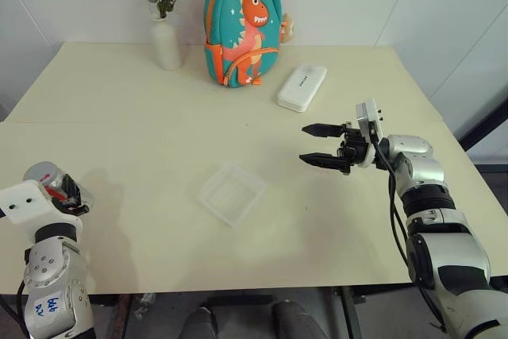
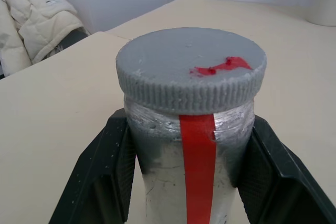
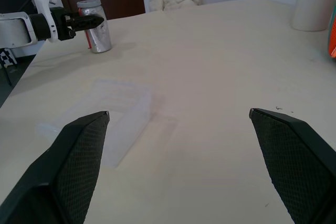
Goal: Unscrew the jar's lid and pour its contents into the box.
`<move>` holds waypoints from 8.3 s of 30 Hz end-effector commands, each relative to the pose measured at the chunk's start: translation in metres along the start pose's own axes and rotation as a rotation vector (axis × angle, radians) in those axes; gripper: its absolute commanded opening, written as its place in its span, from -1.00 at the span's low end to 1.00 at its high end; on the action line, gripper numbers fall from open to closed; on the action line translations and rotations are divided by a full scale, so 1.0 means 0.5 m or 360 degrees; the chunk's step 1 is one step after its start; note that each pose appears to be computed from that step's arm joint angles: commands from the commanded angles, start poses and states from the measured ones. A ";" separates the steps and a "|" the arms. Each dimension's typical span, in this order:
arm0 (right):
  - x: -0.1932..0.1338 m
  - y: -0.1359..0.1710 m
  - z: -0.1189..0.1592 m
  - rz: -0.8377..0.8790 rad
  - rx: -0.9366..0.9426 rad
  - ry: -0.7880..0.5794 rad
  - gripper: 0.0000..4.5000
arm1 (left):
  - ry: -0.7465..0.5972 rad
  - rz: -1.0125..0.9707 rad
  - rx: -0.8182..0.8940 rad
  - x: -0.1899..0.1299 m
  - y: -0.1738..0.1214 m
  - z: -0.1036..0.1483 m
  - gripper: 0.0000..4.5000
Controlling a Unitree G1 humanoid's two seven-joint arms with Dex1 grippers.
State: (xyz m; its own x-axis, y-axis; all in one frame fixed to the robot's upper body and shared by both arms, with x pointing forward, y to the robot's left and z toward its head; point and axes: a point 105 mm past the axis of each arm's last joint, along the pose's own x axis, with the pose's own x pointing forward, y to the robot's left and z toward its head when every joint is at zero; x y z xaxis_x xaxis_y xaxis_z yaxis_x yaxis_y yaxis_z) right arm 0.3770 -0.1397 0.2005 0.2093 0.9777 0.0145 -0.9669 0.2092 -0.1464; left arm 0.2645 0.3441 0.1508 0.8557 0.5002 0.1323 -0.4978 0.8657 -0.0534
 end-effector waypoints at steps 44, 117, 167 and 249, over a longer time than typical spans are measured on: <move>0.235 0.165 0.173 -0.0455 -0.0001 -0.0086 1.00 | -0.0106 -0.2900 0.0416 -0.073 -0.462 0.161 -0.03; 0.217 0.237 0.194 0.0558 -0.0255 -0.0271 0.14 | -0.0246 -0.3167 0.0133 -0.100 -0.492 0.180 -0.03; 0.258 0.173 0.175 0.0045 -0.0257 -0.0184 0.99 | -0.0390 -0.3300 -0.0006 -0.116 -0.487 0.181 -0.03; 0.202 0.128 0.194 -0.0113 -0.0271 -0.0157 0.99 | -0.0385 -0.3272 0.0038 -0.112 -0.462 0.165 -0.03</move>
State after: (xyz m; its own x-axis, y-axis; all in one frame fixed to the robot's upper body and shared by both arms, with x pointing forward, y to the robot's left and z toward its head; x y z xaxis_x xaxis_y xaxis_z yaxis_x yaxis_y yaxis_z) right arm 0.3182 -0.0073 0.2716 0.1924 0.9782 0.0777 -0.9425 0.2063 -0.2630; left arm 0.3288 0.1109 0.2259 0.0382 -0.9979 0.0529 0.9640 0.0507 0.2608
